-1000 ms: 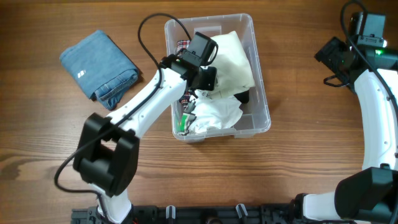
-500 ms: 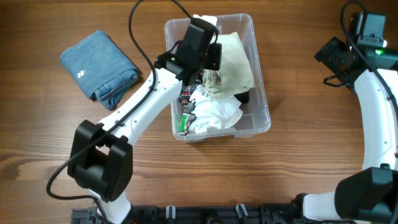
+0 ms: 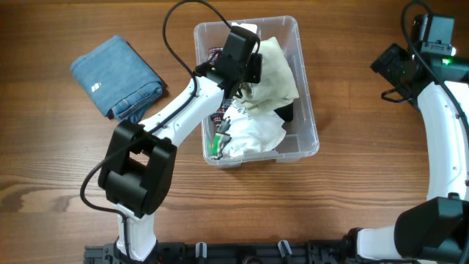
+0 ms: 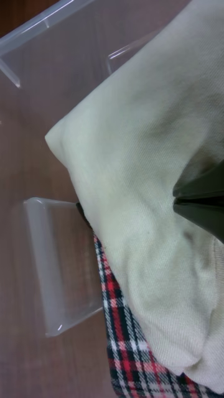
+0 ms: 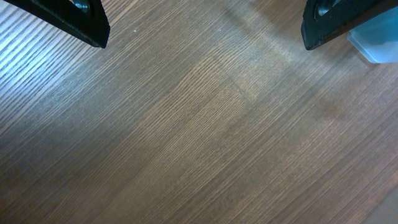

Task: Pack container

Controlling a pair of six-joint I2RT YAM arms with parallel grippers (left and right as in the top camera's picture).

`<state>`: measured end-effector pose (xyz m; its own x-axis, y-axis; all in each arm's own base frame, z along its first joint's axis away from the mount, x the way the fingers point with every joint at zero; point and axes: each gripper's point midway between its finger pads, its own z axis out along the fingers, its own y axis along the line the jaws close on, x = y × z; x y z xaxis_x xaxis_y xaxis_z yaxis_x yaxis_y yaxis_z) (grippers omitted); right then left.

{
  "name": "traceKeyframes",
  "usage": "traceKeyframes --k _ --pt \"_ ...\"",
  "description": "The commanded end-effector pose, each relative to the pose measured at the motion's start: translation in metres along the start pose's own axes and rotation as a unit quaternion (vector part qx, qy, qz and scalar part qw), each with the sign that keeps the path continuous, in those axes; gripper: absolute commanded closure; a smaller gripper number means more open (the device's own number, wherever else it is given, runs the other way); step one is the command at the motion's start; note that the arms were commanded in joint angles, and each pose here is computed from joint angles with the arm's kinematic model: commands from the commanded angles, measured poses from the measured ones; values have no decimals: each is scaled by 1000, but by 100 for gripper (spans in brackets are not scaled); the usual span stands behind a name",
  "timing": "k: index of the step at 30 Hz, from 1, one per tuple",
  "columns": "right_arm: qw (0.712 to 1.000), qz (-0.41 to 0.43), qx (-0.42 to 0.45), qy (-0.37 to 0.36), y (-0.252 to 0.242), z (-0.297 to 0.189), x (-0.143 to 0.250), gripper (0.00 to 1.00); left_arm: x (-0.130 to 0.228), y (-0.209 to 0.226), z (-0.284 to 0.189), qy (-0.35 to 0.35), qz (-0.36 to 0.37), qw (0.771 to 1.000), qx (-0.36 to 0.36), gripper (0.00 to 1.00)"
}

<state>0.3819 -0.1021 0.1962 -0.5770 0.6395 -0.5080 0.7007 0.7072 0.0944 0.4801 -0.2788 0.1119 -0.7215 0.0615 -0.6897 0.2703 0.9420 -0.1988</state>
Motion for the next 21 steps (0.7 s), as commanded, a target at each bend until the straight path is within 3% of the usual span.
traceKeyframes --k 1,5,9,16,21 --pt "1000 8 1 5 0 4 2 0 0 1 12 -7 6 1000 1 96" --pt "1000 8 1 5 0 4 2 0 -43 -21 -31 -70 7 997 30 96" --pt "1000 8 1 5 0 5 2 0 -50 -53 -68 -73 20 994 81 96" --pt "1000 8 1 5 0 4 2 0 24 -61 -45 55 15 996 67 96" --pt "1000 8 1 5 0 4 2 0 66 -62 -10 109 19 992 60 96"
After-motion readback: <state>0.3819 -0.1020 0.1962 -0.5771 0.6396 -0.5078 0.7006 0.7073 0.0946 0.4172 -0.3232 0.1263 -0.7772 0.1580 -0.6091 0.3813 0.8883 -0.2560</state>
